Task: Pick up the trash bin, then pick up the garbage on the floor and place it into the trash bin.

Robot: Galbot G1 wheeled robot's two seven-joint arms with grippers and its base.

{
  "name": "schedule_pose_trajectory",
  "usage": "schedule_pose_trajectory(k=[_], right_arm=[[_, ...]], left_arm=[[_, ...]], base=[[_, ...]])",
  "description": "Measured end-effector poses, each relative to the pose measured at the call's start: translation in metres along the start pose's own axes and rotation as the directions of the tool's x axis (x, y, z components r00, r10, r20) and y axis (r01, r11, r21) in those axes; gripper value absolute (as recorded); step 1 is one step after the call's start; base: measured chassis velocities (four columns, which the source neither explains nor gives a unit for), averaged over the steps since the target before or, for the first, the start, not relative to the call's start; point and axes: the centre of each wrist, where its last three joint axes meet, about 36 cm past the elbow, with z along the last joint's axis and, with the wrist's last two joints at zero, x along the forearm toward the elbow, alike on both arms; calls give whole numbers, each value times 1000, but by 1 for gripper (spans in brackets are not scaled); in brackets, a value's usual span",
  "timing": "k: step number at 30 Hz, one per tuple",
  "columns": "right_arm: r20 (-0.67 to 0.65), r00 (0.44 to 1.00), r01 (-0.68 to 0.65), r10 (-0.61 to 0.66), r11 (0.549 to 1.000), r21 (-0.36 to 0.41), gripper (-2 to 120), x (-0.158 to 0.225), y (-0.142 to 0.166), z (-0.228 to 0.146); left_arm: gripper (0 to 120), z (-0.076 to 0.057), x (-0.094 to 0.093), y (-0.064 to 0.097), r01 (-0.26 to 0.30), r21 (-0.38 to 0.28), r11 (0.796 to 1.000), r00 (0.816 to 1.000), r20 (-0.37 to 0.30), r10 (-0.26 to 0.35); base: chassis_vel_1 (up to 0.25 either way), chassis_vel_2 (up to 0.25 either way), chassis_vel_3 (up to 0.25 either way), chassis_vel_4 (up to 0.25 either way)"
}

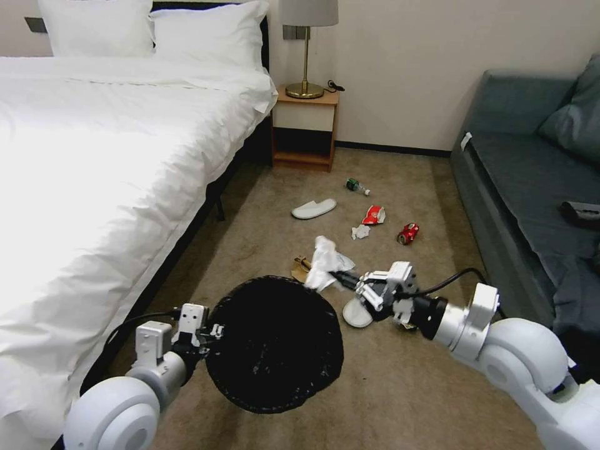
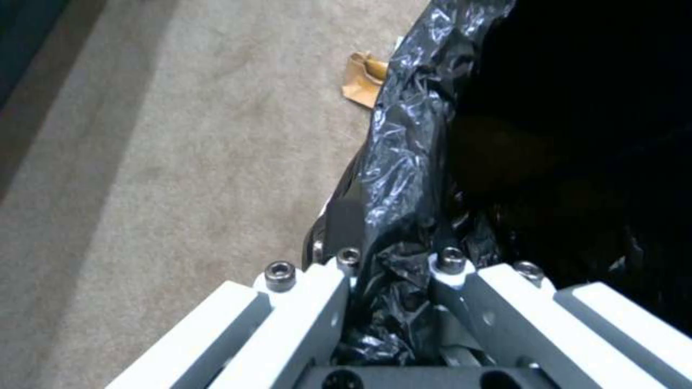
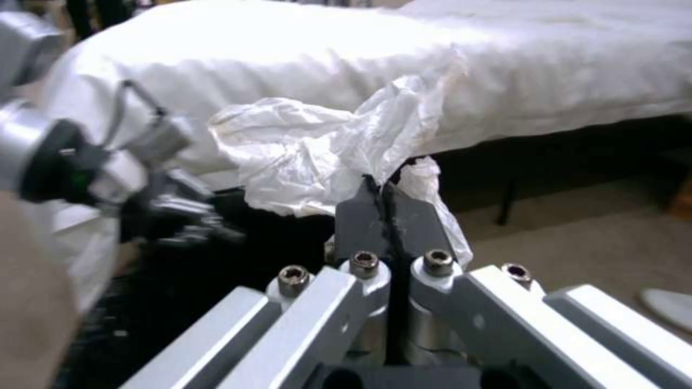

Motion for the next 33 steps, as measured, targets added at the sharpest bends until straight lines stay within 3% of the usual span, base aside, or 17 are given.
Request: schedule_pose_trajectory(k=[8, 14, 16, 27, 29, 31, 33], right_arm=[[-52, 995, 85, -85, 996, 4, 0, -15, 38, 6], [-90, 992, 95, -92, 995, 20, 1, -13, 46, 11], [-106, 990, 96, -88, 993, 72, 22, -13, 45, 13], [-115, 990, 92, -82, 992, 82, 55, -15, 44, 17], [-110, 991, 81, -72, 993, 87, 69, -15, 43, 16], [-106, 992, 77, -68, 993, 88, 72, -15, 43, 15], [-91, 994, 65, -56, 994, 91, 84, -14, 42, 11]], left_arm=[[2, 2, 0, -4, -3, -2, 1000, 1000, -8, 3], [2, 2, 3, -4, 1, 1, 1000, 1000, -5, -1], [2, 2, 5, -5, 6, 12, 1000, 1000, 2, -6], [2, 0, 6, -4, 10, 17, 1000, 1000, 10, -10], [2, 0, 5, -4, 7, 18, 1000, 1000, 12, -8], [2, 0, 5, -4, 6, 18, 1000, 1000, 13, -7], [2, 0, 5, -4, 5, 18, 1000, 1000, 13, -6]], base=[[0, 0, 0, 0], [0, 0, 0, 0], [0, 0, 0, 0], [0, 0, 0, 0], [0, 0, 0, 0], [0, 0, 0, 0], [0, 0, 0, 0]])
